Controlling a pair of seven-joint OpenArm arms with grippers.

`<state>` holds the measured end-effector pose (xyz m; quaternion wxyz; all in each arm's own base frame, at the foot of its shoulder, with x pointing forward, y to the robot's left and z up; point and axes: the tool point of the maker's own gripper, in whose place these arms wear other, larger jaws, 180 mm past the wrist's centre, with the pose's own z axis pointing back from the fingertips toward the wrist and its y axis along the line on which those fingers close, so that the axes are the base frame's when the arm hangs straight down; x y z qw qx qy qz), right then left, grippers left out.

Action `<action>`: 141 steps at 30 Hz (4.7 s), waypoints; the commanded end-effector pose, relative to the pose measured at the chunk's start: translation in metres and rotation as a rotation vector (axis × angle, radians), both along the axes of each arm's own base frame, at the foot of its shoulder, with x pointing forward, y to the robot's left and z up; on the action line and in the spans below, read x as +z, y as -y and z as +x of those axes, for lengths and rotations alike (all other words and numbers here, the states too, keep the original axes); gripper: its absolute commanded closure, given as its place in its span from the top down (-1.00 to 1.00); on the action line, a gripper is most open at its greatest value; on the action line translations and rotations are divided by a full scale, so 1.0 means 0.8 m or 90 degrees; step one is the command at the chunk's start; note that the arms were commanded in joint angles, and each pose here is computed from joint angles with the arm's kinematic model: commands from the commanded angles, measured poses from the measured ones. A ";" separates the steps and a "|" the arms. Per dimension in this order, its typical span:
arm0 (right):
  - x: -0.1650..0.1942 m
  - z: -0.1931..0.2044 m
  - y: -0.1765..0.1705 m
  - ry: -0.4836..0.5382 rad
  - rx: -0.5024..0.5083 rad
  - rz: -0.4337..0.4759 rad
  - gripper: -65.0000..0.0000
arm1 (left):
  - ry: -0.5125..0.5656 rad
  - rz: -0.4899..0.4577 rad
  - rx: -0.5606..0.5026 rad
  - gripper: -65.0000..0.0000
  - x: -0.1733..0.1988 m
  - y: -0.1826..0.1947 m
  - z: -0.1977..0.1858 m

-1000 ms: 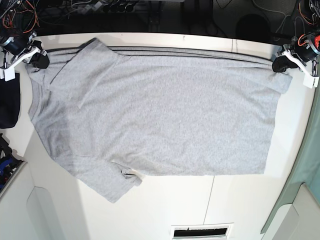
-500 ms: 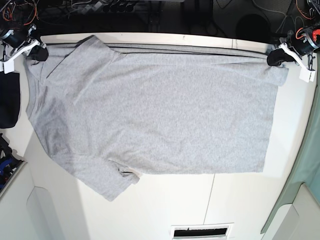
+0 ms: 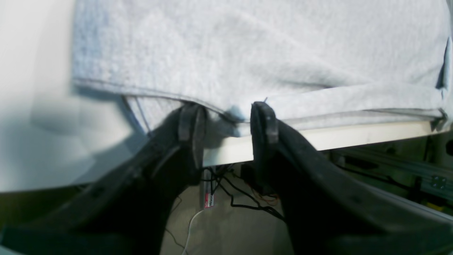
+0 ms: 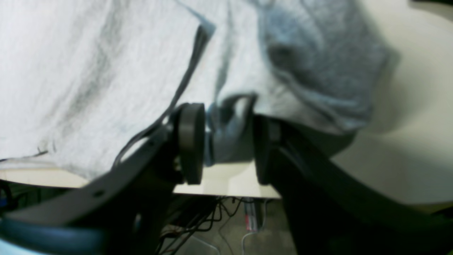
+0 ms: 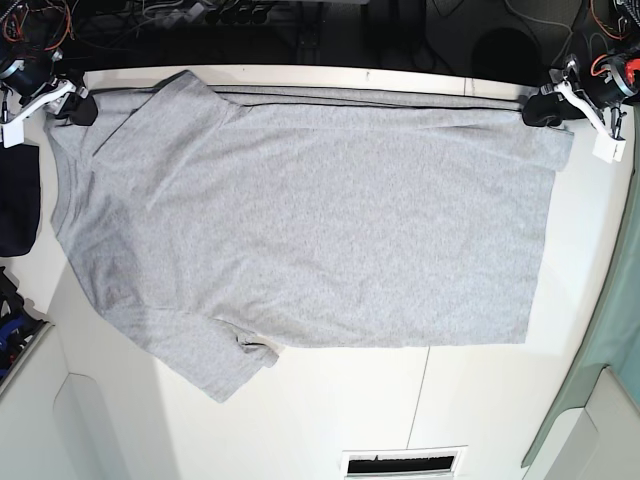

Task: Layout the t-shirt on the table in an organized manner, then fold the t-shirt properly
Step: 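Lay the taut edge down with both grippers to straighten the shirt, then release the shirt and move both grippers along its side edges, then grasp the shirt's side edge with both grippers, then lift the side edge and fold it over the shirt body with both grippers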

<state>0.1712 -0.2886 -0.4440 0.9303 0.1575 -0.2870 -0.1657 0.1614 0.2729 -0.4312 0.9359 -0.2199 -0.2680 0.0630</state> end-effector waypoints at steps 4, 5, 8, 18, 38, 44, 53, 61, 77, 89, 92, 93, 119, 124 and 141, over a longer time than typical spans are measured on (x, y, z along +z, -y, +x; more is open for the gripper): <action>0.038 0.017 0.040 0.053 -0.015 -0.050 -0.29 | 0.049 0.013 -0.033 -0.26 0.029 0.003 0.019; 0.045 0.020 0.046 0.060 -0.016 -0.061 -0.29 | 0.054 0.016 -0.041 -0.26 0.033 0.006 0.022; 0.069 0.032 0.065 0.083 -0.013 -0.095 -0.29 | 0.079 0.030 -0.065 -0.26 0.049 0.014 0.032; 0.148 0.130 0.098 0.214 -0.006 -0.159 -0.29 | 0.132 0.147 -0.068 -0.26 0.074 -0.017 0.061; 0.080 0.333 0.109 0.164 -0.078 -0.203 -0.06 | 0.204 0.208 -0.035 0.04 0.102 -0.042 0.109; 0.023 0.298 0.091 0.136 -0.051 -0.165 -0.06 | 0.188 0.209 -0.035 0.04 0.079 -0.048 0.151; 0.005 0.286 0.065 0.136 -0.016 -0.137 -0.06 | 0.171 0.226 0.037 0.04 0.056 -0.082 0.246; 0.006 0.287 0.063 0.137 -0.021 -0.128 -0.06 | 0.205 0.197 0.148 0.03 0.064 -0.121 0.312; 0.006 0.288 0.058 0.139 -0.028 -0.104 -0.06 | 0.112 0.151 0.130 0.03 -0.015 -0.070 0.301; 0.016 0.296 0.051 0.164 -0.028 -0.079 -0.06 | 0.149 0.069 0.079 -0.02 0.007 -0.025 0.325; 0.015 0.296 0.049 0.164 -0.024 -0.079 -0.07 | 0.149 0.063 0.073 -0.24 0.006 -0.018 0.326; 0.015 0.296 0.049 0.163 -0.022 -0.080 -0.08 | 0.149 0.063 0.073 -0.36 0.006 -0.018 0.326; 0.051 0.230 0.098 0.154 0.047 -0.186 -1.00 | 0.147 -0.022 -0.053 -1.00 0.086 -0.025 0.279; 0.039 0.199 0.098 0.144 0.048 -0.181 -1.00 | 0.115 0.011 -0.113 -1.00 0.070 -0.015 0.234; 0.070 0.233 0.096 0.237 0.005 -0.169 -0.04 | 0.156 0.023 -0.102 -0.20 0.088 -0.024 0.233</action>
